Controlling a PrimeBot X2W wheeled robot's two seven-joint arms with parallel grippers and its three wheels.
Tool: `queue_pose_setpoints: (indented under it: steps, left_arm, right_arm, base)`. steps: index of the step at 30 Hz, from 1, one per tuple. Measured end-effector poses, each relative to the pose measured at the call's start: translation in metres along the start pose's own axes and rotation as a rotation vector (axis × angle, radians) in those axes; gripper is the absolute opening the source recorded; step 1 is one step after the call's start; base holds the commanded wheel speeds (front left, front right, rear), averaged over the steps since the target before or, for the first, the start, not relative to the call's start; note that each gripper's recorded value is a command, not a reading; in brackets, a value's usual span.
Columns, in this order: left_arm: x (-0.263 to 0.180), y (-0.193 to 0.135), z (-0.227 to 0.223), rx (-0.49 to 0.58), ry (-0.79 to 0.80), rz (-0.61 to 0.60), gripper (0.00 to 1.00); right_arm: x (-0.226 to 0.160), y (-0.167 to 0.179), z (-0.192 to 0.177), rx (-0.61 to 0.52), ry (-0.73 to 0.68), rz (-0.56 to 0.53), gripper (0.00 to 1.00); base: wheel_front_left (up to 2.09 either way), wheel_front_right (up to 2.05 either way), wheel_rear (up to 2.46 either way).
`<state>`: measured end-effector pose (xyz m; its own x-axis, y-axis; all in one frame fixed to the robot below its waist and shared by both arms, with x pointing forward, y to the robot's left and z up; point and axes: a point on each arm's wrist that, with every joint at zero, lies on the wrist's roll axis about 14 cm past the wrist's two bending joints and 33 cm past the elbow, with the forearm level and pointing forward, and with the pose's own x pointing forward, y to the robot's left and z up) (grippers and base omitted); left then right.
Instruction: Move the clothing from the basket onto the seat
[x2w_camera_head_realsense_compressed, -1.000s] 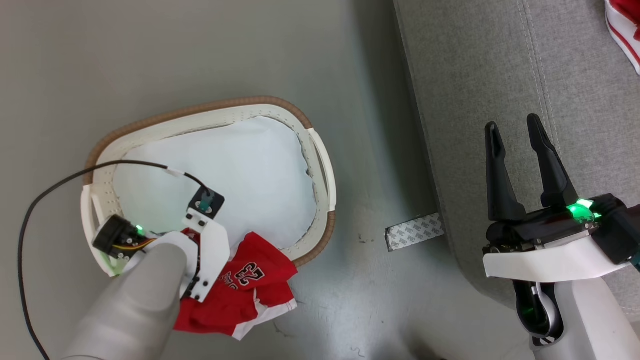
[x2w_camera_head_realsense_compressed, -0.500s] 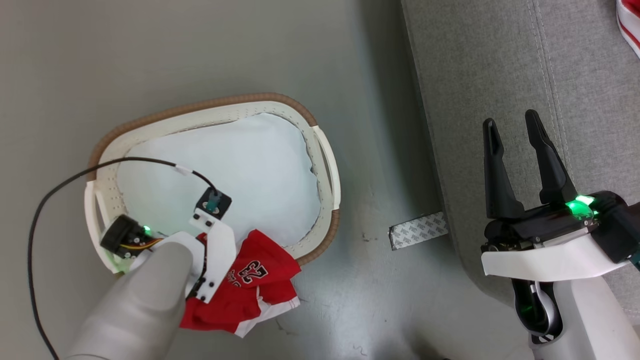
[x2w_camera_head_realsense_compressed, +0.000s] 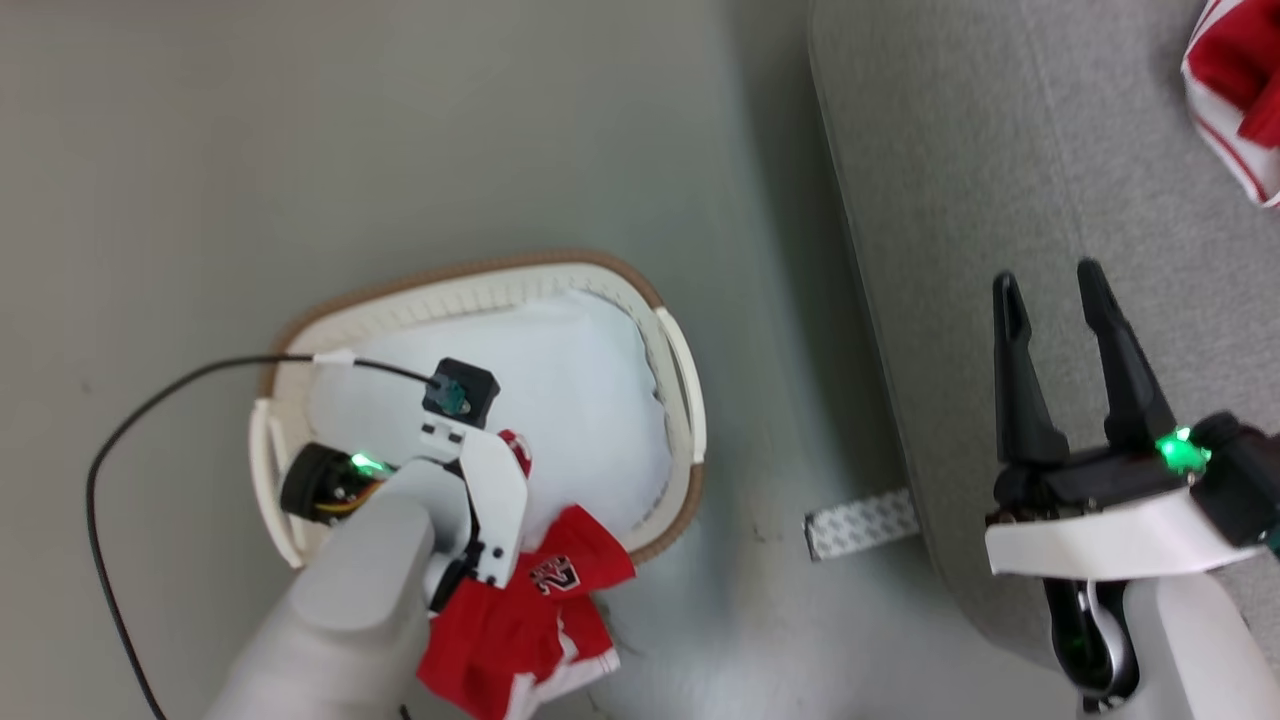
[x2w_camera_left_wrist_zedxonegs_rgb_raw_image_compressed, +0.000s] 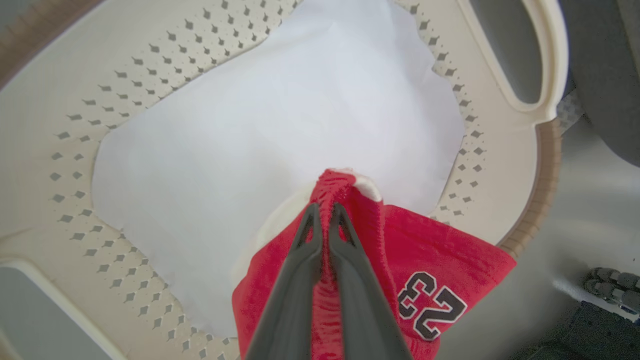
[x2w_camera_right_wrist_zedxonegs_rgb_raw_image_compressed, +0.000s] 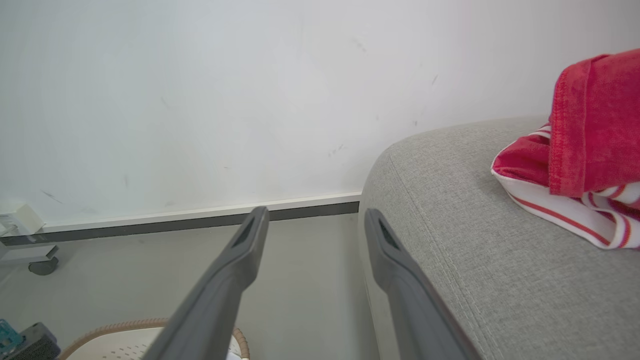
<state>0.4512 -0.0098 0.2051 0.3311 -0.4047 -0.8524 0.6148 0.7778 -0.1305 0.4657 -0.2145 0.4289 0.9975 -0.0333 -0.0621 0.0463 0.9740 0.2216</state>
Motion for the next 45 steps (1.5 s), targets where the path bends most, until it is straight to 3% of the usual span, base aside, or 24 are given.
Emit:
queue_pose_setpoints:
  steps: [10,22,32,45]
  left_arm:
    - [-0.077,-0.008,0.053,-0.038,-0.268,0.053,0.00]
    - [-0.202,-0.016,0.124,-0.099,-0.641,0.156,0.00]
    - [-0.302,-0.015,0.179,-0.076,-0.941,0.233,0.00]
    - [-0.417,-0.005,0.226,-0.028,-1.223,0.311,0.00]
  right_arm:
    - [-0.049,0.010,0.023,0.030,-0.027,-0.002,1.00]
    - [-0.114,0.025,0.050,0.051,-0.097,0.026,1.00]
    - [-0.123,0.048,0.082,0.034,-0.201,0.105,1.00]
    - [-0.127,0.062,0.085,0.006,-0.213,0.150,1.00]
  base:
    - [0.00,0.00,0.00]
    - [0.00,0.00,0.00]
    - [0.00,0.00,0.00]
    - [0.00,0.00,0.00]
